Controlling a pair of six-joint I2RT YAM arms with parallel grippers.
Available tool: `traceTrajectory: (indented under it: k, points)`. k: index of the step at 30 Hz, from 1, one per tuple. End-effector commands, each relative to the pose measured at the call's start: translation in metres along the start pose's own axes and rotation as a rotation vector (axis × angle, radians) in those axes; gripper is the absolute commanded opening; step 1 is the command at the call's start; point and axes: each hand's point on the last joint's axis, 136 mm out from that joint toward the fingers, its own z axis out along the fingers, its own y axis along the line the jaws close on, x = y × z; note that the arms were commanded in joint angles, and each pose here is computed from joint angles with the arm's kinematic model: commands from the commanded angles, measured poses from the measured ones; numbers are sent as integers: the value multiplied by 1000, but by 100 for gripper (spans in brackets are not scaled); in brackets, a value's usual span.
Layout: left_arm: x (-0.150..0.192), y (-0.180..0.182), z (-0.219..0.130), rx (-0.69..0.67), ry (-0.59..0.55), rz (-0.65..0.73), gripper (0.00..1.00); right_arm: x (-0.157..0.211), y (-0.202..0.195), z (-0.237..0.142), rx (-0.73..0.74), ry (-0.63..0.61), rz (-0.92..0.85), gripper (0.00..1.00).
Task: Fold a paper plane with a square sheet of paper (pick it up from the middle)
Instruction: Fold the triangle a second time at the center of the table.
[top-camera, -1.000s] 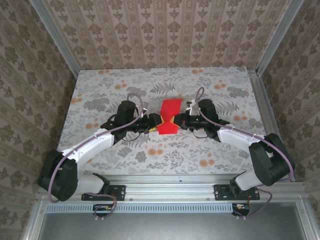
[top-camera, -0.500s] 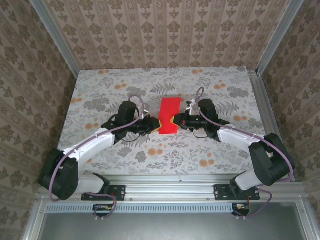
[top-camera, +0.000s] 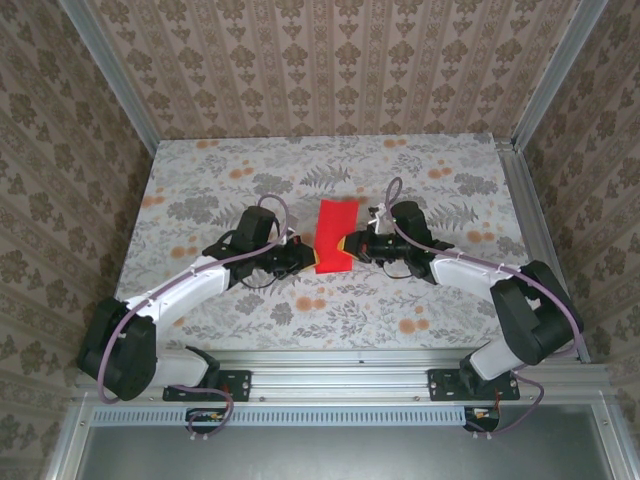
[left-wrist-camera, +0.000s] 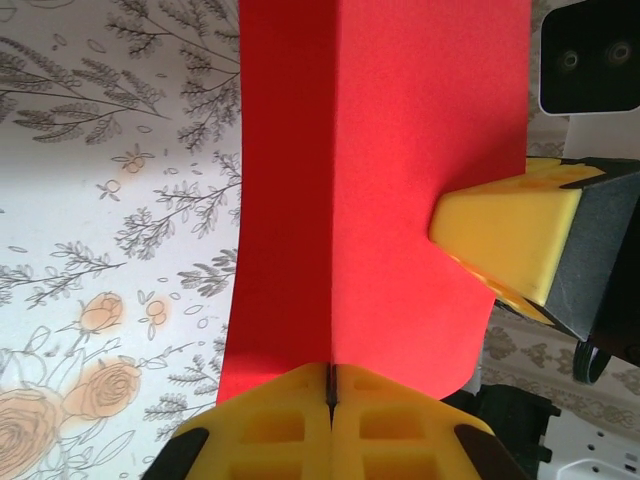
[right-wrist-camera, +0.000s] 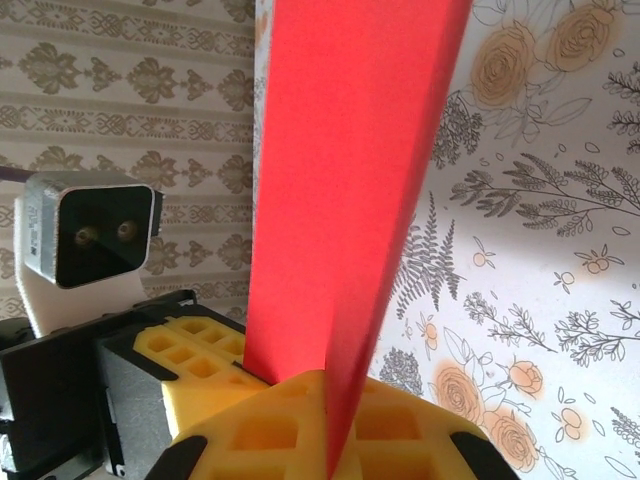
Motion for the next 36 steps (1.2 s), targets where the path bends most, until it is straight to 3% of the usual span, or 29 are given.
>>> traceTrajectory:
  k: [1, 18, 36]
  points:
    - [7, 11, -2, -59, 13, 24, 6, 8, -9, 8, 4, 24, -22, 7]
    - [32, 67, 23, -214, 113, -28, 7, 46, -83, 28, 251, 142, -22, 23]
    - [40, 74, 62, -262, 165, -25, 6, 48, -115, 3, 467, 193, -99, 39]
